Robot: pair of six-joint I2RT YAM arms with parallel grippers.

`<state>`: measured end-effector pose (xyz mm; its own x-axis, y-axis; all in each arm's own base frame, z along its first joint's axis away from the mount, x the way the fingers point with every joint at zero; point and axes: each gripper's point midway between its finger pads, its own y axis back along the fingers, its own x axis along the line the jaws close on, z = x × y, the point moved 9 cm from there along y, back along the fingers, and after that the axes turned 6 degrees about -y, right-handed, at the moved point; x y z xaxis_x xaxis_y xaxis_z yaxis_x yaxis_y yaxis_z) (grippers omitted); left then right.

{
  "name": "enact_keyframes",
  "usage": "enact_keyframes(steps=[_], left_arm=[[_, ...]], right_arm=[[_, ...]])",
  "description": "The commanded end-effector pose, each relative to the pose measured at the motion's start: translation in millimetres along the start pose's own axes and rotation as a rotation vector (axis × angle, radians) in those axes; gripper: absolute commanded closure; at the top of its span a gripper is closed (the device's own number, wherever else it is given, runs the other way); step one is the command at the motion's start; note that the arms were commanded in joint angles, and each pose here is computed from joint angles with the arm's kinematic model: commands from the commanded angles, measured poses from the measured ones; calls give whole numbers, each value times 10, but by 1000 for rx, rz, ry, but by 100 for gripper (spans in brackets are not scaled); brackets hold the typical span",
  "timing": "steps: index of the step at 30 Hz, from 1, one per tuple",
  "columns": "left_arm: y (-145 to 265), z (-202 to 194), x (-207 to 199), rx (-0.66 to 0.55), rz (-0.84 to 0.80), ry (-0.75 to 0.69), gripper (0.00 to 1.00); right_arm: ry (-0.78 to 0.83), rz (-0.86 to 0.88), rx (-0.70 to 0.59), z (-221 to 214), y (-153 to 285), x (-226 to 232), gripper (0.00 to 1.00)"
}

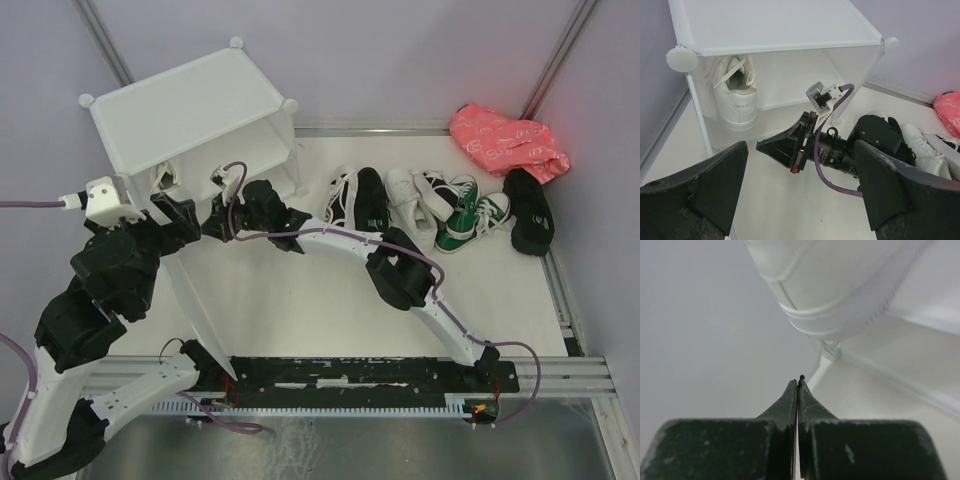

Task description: Place and organize the shoes in the shoe cabinet

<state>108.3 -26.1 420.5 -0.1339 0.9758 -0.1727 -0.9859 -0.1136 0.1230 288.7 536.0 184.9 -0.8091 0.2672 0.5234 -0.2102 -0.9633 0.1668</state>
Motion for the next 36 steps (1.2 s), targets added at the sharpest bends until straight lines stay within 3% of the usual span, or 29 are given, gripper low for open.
enact_keyframes(steps=[1,7,17,26,36], left_arm=[[-55,67,-52,-32,6,-6,7],[-48,64,-32,-40,8,-14,7],[-30,74,7,-59,12,-27,7],[-34,60,6,-59,14,-18,7],[-79,33,-55,-46,5,-15,7]], right_arm=[[24,206,-158,543,30,451,100],[-24,173,-184,498,-212,308,100],[2,-4,-348,529,-539,-45,100],[13,-116,-478,600,-579,-191,100],[-5,-173,-512,574,-596,-377,100]])
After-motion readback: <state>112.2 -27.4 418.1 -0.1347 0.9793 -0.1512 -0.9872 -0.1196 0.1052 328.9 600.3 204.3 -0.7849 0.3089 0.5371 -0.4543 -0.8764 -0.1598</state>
